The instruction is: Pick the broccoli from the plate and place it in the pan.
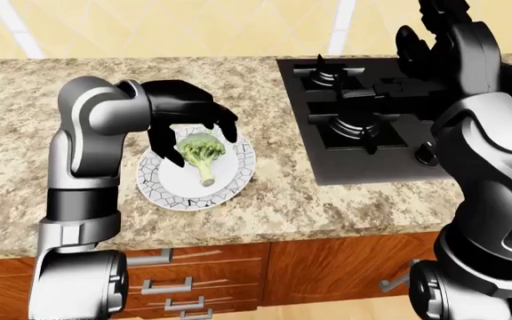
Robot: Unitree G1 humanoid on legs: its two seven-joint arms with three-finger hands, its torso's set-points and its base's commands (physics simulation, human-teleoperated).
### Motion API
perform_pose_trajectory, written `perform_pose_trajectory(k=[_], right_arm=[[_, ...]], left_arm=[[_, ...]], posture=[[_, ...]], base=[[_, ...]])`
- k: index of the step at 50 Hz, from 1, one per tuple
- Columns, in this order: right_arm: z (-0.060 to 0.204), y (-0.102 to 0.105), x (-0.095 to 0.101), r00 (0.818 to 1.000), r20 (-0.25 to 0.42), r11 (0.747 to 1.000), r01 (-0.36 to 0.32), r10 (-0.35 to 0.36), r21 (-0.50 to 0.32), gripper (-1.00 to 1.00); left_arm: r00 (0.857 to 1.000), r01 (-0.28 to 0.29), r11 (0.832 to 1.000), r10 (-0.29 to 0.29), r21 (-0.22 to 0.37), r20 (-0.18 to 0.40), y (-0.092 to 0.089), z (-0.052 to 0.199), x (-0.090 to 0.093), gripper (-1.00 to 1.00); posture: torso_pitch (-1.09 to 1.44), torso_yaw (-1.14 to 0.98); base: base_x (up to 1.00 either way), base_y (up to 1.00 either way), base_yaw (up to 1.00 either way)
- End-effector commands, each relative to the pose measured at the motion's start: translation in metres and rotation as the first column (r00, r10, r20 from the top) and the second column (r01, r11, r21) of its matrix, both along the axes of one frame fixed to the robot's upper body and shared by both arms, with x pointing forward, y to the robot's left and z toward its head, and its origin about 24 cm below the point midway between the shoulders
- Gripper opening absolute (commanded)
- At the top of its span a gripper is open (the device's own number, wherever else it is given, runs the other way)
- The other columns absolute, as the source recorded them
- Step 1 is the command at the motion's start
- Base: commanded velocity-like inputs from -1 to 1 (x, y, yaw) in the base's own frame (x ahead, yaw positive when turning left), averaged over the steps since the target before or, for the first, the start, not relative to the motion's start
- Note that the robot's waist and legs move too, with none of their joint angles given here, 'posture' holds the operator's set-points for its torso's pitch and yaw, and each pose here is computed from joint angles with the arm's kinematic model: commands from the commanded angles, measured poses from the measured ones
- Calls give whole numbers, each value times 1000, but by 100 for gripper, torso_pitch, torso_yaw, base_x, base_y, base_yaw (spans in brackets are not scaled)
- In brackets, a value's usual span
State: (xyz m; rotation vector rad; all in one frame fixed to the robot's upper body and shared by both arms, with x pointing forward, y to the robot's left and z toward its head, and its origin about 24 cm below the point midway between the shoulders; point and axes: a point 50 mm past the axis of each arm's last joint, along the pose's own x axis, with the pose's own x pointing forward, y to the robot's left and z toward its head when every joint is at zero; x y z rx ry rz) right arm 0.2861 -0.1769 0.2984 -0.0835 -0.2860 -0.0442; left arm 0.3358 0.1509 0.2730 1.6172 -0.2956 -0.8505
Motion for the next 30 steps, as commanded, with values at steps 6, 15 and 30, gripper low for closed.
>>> perform_pose_trajectory(k=[6, 15, 30], right_arm=[[15, -1, -7, 996, 85, 1000, 5, -5, -2, 100], [15, -1, -8, 996, 86, 1000, 6, -6, -2, 100], [15, 0, -7, 996, 87, 1000, 3, -3, -4, 100]], left_arm=[[997, 13, 1000, -11, -24, 80, -2, 15, -2, 27], [999, 10, 1000, -9, -21, 49, -2, 5, -1, 30], [999, 5, 1000, -4, -26, 45, -2, -5, 5, 25]], posture=[[0, 0], [0, 0], [0, 0]], base=[[0, 0, 0], [0, 0, 0], [0, 0, 0]])
